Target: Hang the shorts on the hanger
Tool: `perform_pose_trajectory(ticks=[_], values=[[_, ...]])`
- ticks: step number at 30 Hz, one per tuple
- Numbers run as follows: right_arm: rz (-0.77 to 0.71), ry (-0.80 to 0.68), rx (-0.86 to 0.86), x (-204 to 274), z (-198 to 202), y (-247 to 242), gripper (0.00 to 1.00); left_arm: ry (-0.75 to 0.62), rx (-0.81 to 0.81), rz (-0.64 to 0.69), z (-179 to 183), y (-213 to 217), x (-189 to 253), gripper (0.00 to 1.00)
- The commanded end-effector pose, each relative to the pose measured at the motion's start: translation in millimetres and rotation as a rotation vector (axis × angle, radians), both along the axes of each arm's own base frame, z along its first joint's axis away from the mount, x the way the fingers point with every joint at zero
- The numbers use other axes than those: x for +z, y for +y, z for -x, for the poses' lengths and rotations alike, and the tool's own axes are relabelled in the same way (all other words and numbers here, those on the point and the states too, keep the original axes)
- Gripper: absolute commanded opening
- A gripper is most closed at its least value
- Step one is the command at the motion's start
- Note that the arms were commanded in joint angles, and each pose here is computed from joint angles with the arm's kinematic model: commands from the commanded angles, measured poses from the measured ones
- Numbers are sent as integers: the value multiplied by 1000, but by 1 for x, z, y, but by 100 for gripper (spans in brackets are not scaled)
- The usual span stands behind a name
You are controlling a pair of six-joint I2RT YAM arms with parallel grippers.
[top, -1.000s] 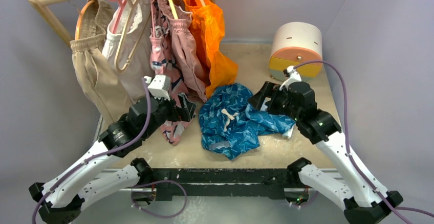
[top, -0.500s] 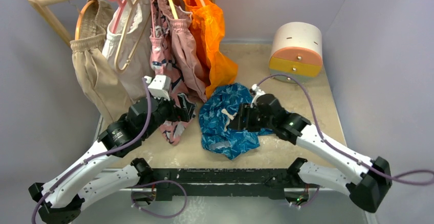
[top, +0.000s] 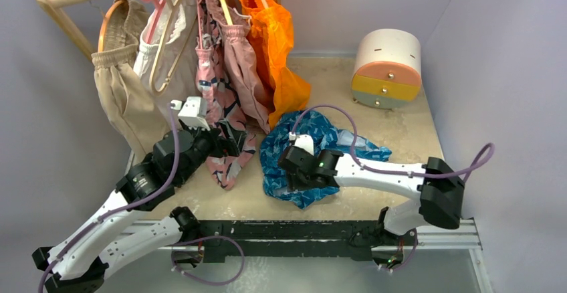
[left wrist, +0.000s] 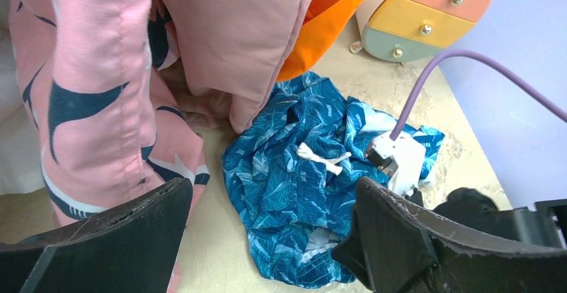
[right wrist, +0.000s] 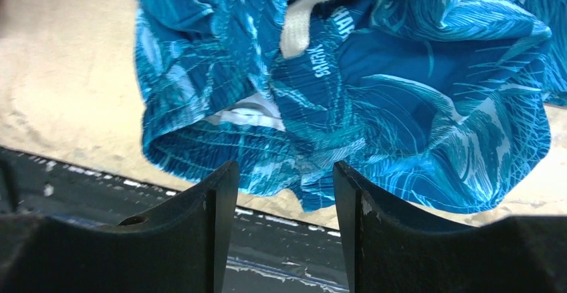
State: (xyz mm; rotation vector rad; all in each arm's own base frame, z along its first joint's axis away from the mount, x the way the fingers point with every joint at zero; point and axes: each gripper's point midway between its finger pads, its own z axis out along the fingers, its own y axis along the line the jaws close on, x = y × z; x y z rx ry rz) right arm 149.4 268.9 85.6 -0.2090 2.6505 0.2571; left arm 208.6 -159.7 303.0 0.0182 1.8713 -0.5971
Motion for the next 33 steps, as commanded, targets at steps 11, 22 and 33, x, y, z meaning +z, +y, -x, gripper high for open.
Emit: perform_pose_trajectory(ticks=[11, 22, 33], values=[[319, -43, -158, -29, -7, -49, 48, -31, 49, 80, -1, 7, 22, 90], [363, -50, -217, -40, -5, -64, 53, 2, 49, 59, -5, 2, 13, 89], [425, -71, -292, -34, 0, -92, 37, 40, 69, 19, -14, -4, 5, 83]])
